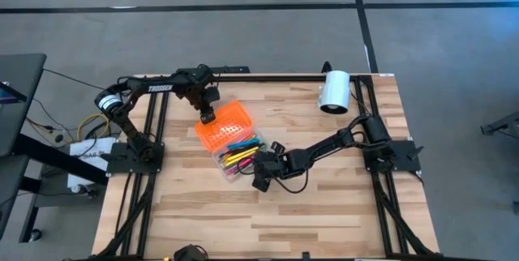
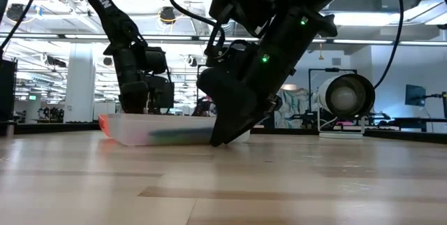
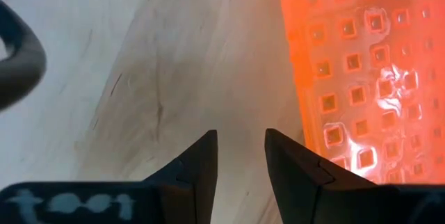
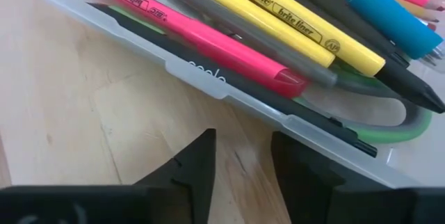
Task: Pick & place school supplies into a supply box
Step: Close the supply box
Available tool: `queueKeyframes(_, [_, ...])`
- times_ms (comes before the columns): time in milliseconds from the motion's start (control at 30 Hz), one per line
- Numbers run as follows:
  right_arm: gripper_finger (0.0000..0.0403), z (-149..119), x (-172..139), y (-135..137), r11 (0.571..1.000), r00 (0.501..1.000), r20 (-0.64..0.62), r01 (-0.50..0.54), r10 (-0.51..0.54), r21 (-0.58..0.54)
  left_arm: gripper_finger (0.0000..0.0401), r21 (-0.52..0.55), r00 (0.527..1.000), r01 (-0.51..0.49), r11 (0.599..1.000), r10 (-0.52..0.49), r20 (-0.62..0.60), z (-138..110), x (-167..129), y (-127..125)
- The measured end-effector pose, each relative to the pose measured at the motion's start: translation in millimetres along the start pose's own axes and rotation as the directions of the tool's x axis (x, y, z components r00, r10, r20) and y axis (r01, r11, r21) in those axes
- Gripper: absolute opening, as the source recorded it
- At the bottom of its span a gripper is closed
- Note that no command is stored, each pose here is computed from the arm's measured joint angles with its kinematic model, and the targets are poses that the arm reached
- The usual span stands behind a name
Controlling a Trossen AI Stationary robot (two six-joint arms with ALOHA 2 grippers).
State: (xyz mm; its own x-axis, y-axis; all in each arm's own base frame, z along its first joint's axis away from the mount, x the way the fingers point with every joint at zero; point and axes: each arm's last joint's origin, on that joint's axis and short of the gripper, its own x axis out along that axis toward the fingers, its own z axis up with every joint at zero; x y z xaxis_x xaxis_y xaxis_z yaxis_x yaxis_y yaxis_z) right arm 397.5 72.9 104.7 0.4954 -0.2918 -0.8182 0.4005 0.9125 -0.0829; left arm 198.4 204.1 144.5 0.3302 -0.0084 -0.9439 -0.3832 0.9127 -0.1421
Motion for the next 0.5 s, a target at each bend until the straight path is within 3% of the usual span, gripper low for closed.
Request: queueKeyframes(500, [0.0152,1.0,0.2,0.7,1.000,1.000,0.015,-0.012,0.012,0.027,0.0109,-0.032,1.000,-0.006,0.999,0.007,0.017,9.2,-6.5,-0.8])
